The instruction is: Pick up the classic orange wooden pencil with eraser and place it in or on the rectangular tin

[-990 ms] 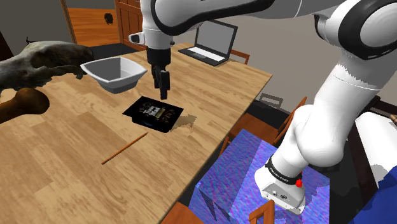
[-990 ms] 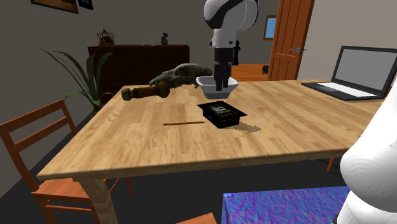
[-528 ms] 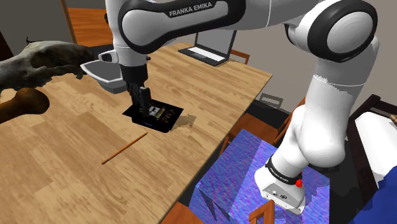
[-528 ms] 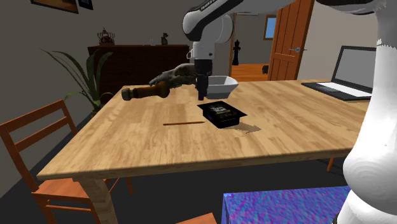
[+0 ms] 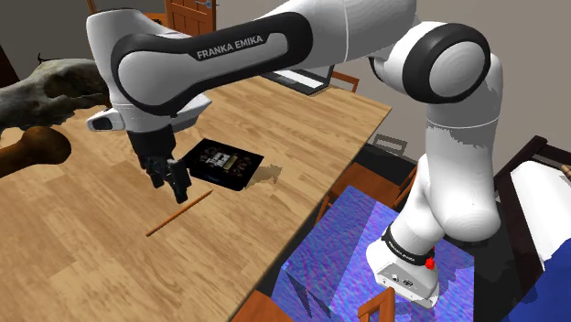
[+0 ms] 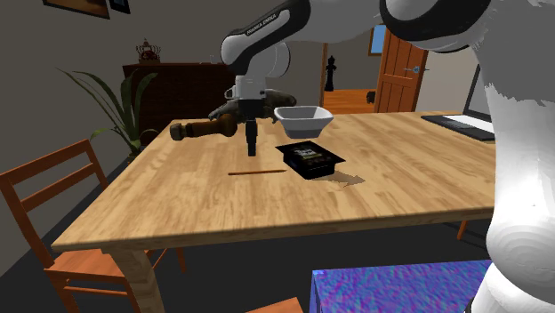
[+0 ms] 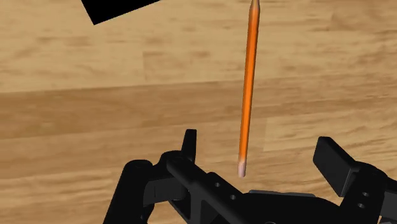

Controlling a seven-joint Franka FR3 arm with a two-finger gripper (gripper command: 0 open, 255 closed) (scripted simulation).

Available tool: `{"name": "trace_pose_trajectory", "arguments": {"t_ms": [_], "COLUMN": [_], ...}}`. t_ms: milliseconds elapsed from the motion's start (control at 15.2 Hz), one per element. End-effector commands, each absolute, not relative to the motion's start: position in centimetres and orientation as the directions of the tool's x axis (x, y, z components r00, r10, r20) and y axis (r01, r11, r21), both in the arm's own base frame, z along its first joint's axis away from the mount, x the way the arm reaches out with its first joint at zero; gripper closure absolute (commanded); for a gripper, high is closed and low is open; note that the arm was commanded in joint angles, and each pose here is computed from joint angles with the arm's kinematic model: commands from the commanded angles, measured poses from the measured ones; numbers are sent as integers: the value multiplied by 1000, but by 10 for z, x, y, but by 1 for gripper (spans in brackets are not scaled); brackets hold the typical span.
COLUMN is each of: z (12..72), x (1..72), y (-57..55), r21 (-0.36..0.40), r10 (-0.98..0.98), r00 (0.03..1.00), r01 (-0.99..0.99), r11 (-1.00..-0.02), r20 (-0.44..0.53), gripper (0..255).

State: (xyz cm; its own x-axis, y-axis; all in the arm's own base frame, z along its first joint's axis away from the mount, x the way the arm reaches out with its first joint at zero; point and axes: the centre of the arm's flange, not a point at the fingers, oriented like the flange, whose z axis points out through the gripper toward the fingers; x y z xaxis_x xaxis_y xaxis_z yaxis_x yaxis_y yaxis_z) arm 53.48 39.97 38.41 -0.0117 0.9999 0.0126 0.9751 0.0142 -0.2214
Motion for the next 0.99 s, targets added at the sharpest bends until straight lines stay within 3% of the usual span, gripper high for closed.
{"name": "trace_pose_trajectory", "arguments": {"t_ms": [0, 462, 924], "z": [378, 339, 339], "x": [532, 523, 523], "y": [412, 412, 412], "r21": [-229, -229, -229], "r10": [999, 999, 999], "r00": [-51, -51, -51], "r01": [972, 972, 972], "r11": [54, 54, 54], "r20": [19, 19, 19], "gripper": [0, 0, 0]}}
